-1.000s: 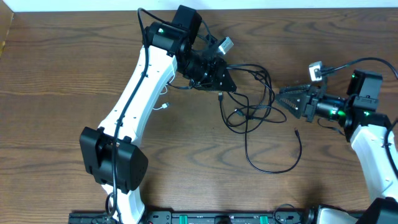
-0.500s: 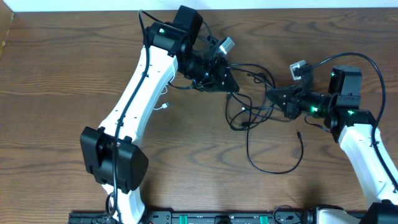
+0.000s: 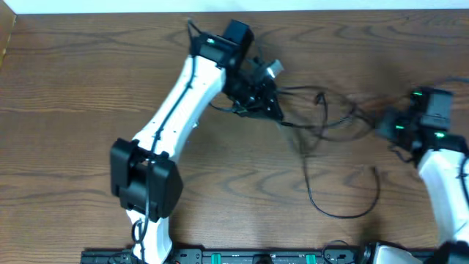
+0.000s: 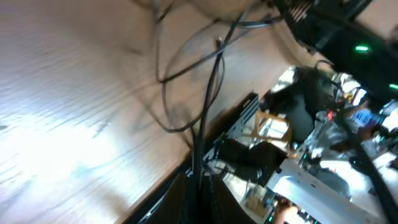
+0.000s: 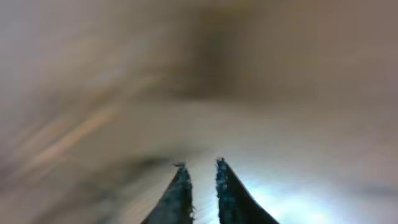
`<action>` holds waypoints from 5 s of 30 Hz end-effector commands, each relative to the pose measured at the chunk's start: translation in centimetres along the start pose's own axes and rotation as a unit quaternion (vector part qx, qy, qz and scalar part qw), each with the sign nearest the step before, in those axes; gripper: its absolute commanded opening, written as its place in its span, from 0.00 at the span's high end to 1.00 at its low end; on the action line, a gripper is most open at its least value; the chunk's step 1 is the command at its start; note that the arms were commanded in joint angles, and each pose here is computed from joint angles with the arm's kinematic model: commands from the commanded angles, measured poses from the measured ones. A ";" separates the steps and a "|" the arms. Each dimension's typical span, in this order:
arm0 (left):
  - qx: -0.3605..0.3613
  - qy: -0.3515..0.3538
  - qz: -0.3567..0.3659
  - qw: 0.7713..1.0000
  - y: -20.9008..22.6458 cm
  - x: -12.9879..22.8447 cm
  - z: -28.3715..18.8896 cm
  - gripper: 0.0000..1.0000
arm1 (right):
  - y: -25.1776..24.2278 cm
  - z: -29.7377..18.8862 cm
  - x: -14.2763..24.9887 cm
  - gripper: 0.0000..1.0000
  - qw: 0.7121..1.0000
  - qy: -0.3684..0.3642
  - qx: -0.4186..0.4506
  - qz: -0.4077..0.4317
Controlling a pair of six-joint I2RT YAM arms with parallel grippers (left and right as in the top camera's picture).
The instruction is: Untangle cables
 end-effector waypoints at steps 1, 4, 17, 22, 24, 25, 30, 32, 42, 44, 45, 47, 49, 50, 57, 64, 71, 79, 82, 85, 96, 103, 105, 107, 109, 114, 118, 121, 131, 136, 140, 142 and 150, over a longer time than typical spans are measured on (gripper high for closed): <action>0.001 -0.041 0.022 0.999 -0.9 -0.3 -3.1 0.92 | -6.8 -0.3 -1.2 0.85 0.984 -0.049 0.158 0.070; -0.007 -0.051 0.015 0.999 -0.2 -0.6 -3.8 0.92 | -7.6 -0.3 -0.9 0.84 0.982 -0.038 0.157 0.094; -0.007 -0.048 0.037 0.998 -1.0 -0.7 -2.8 0.92 | 11.5 -7.3 1.5 0.48 0.846 -0.008 -0.487 -0.218; -0.006 -0.054 0.045 0.997 -1.2 -1.0 -2.8 0.92 | 13.4 -11.9 2.3 0.49 0.754 -0.007 -0.615 -0.231; -0.003 -0.055 0.048 0.997 -1.3 -1.1 -2.8 0.92 | 13.9 -12.9 3.0 0.49 0.731 0.004 -0.640 -0.234; -0.003 -0.055 0.048 0.997 -1.4 -1.1 -2.7 0.92 | 14.3 -13.1 3.4 0.49 0.725 0.010 -0.646 -0.238; 0.003 -0.048 0.035 0.998 -2.1 -0.8 -2.0 0.92 | 17.2 -13.8 6.6 0.45 0.699 0.044 -0.657 -0.279; 0.014 -0.041 0.041 0.998 -2.7 -0.6 -1.7 0.92 | 18.5 -12.8 7.7 0.44 0.722 0.060 -0.627 -0.287; 0.177 0.001 0.059 0.983 -8.5 1.6 -2.9 0.92 | 18.8 -3.9 5.9 0.38 0.929 -0.003 -0.309 -0.204; 0.200 0.000 0.073 0.977 -9.8 2.4 -3.8 0.92 | 17.5 -2.8 5.2 0.37 0.950 -0.015 -0.258 -0.175; 0.202 -0.002 0.080 0.976 -10.2 2.6 -4.2 0.92 | 16.5 -2.2 4.9 0.37 0.961 -0.016 -0.229 -0.155; 0.203 -0.016 0.104 0.974 -11.2 3.4 -5.2 0.92 | 14.8 -1.5 4.6 0.37 0.974 -0.015 -0.185 -0.127; 0.205 -0.036 0.137 0.968 -12.2 4.0 -6.5 0.92 | 13.2 -0.9 4.4 0.37 0.983 -0.012 -0.149 -0.110; 0.204 -0.052 0.163 0.964 -12.9 4.4 -7.4 0.92 | 12.6 -0.8 4.4 0.37 0.984 -0.009 -0.140 -0.108; 0.093 -0.202 0.252 0.942 -13.9 5.6 -13.5 0.92 | 9.8 -0.1 3.5 0.34 0.991 0.000 -0.106 -0.077; -0.047 -0.319 0.217 0.921 -12.1 5.8 -17.4 0.92 | 6.7 0.4 2.4 0.19 0.997 0.000 -0.062 -0.046; -0.146 -0.401 0.103 0.899 -8.6 4.2 -20.1 0.91 | 2.9 0.8 2.3 0.14 1.000 0.018 -0.011 -0.008; -0.144 -0.404 0.105 0.897 -8.8 4.2 -20.3 0.91 | -1.2 0.8 1.4 0.08 0.998 0.013 0.050 0.033; -0.143 -0.405 0.107 0.897 -8.8 4.1 -20.3 0.84 | -0.9 0.8 1.5 0.05 0.999 0.023 0.029 0.035; -0.142 -0.401 0.105 0.899 -8.7 4.0 -20.1 0.84 | 0.2 0.9 1.6 0.05 0.999 0.030 -0.002 0.022; -0.141 -0.390 0.107 0.904 -8.8 4.0 -19.3 0.31 | 5.7 -1.9 0.6 0.08 0.985 0.014 -0.169 -0.024; -0.146 -0.357 0.101 0.917 -8.2 2.9 -17.0 0.19 | 6.5 -6.4 -1.3 0.89 0.977 -0.061 -0.200 -0.039; -0.151 -0.345 0.092 0.922 -7.5 2.3 -16.3 0.19 | 6.9 -8.3 -1.8 0.99 0.971 -0.086 -0.217 -0.048; -0.157 -0.332 0.081 0.927 -6.6 1.7 -15.6 0.19 | 7.3 -10.5 -2.2 0.99 0.962 -0.119 -0.235 -0.066; -0.163 -0.315 0.068 0.932 -5.7 1.2 -14.7 0.19 | 7.4 -12.6 -2.6 0.99 0.954 -0.153 -0.244 -0.079; -0.171 -0.245 0.028 0.954 -3.4 1.3 -11.6 0.08 | 7.3 -17.1 -3.6 0.99 0.932 -0.239 -0.251 -0.105; -0.090 -0.153 0.100 0.979 -5.6 2.5 -7.9 0.08 | 5.9 -17.8 -4.0 0.99 0.935 -0.264 -0.217 -0.093; -0.082 -0.105 0.181 0.975 -6.0 3.8 -6.3 0.08 | 5.7 -17.2 -3.7 0.99 0.941 -0.251 -0.209 -0.091; -0.390 -0.099 0.098 0.910 3.3 4.6 -10.2 0.07 | 8.6 -16.2 -0.9 0.99 0.926 -0.175 -0.297 -0.151; -0.474 -0.102 0.020 0.874 5.8 6.1 -12.4 0.07 | 9.0 -16.0 0.4 0.97 0.921 -0.149 -0.316 -0.174; -0.553 -0.100 -0.053 0.826 7.8 7.8 -14.7 0.07 | 8.8 -15.8 0.7 0.96 0.923 -0.145 -0.309 -0.177; -0.579 -0.095 -0.079 0.806 8.5 8.4 -15.4 0.07 | 8.8 -15.7 0.7 0.96 0.923 -0.144 -0.309 -0.177; -0.631 -0.228 -0.200 0.714 9.8 7.6 -18.3 0.07 | 8.5 -15.6 0.5 0.98 0.927 -0.146 -0.299 -0.175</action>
Point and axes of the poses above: each gripper's point midway between its finger pads, its own z axis out along the fingers, its own y axis along the line the jaws close on, x = y × z, the point moved 1 cm from there along -z, back along the fingers, and after that the axes turned 1 degree about -z, right-handed, at the moved point
